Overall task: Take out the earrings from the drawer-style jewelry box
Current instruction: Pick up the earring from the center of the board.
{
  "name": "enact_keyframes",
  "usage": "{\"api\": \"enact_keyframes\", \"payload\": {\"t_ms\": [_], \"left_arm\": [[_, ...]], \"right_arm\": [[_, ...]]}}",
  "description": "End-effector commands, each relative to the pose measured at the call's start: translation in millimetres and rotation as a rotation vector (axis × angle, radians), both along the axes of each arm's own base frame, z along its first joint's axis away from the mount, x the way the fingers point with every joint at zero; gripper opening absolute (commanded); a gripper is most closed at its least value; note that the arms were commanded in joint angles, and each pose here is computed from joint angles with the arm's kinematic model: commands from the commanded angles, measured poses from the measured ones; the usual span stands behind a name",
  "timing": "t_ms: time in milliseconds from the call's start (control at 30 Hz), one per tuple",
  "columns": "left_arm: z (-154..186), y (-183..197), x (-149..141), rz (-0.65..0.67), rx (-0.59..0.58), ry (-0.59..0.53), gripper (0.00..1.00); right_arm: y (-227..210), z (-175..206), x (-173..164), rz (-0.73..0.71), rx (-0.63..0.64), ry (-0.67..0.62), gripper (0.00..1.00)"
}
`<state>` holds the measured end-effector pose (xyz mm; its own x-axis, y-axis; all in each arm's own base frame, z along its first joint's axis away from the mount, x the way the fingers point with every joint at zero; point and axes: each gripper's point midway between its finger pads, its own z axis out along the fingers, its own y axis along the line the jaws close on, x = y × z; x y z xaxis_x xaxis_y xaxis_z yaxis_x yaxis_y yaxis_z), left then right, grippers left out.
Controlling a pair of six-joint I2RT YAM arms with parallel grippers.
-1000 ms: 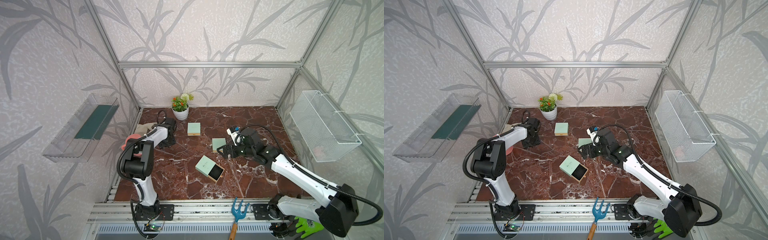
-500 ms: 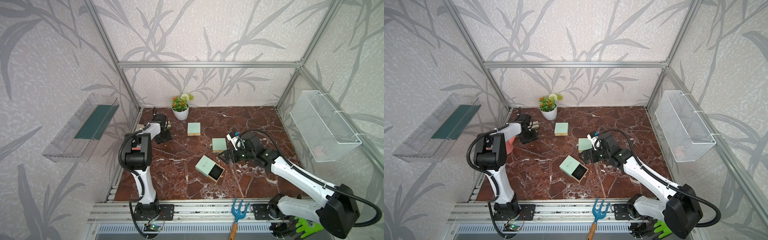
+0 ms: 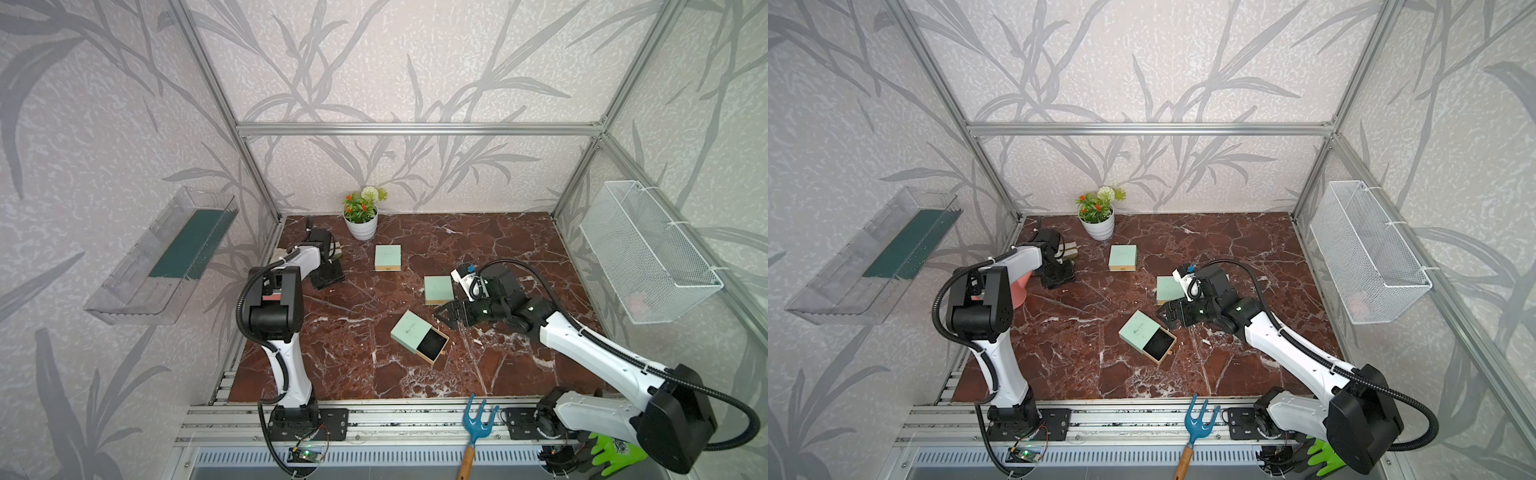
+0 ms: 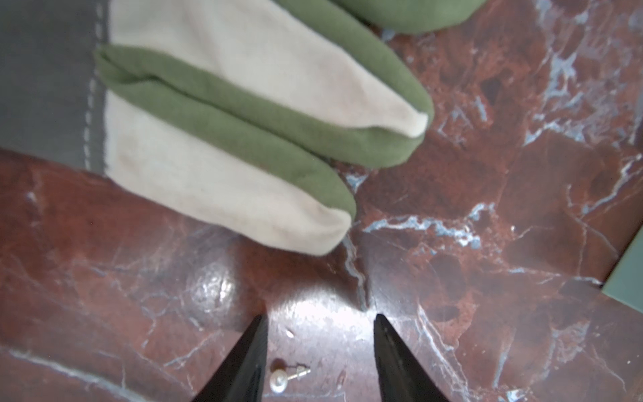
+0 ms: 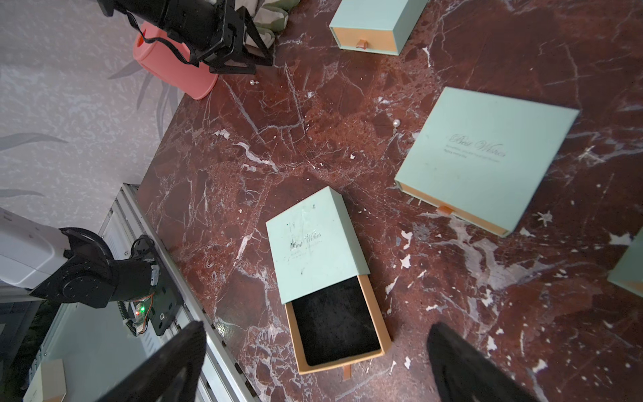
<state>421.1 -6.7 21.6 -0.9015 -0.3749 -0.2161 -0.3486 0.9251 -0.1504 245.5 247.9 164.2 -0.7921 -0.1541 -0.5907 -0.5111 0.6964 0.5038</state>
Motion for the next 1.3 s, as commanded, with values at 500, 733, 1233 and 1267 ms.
{"api": "enact_keyframes", "payload": {"t_ms": [500, 733, 1233, 1267], "left_arm": [[-8.8, -6.7, -56.4, -0.02, 0.101, 0.18, 0.43], [-13.0, -10.3, -58.7, -0.032, 0.13, 0.197, 0.31], [-16.9, -16.9, -50.5, -0.042, 0.137, 0.202, 0.2], [-16.5, -17.2, -49.7, -0.041, 0.137, 0.199, 0.19]], "right_arm": [[-2.6, -3.1, -7.6, -0.004, 0.023, 0.023, 0.99], [-1.6, -1.8, -8.3, -0.002, 0.032, 0.025, 0.99], [-5.0, -4.7, -9.7, -0.013, 0.019, 0.031, 0.99], [-5.2, -4.7, -10.0, -0.012, 0.019, 0.03, 0.99]]}}
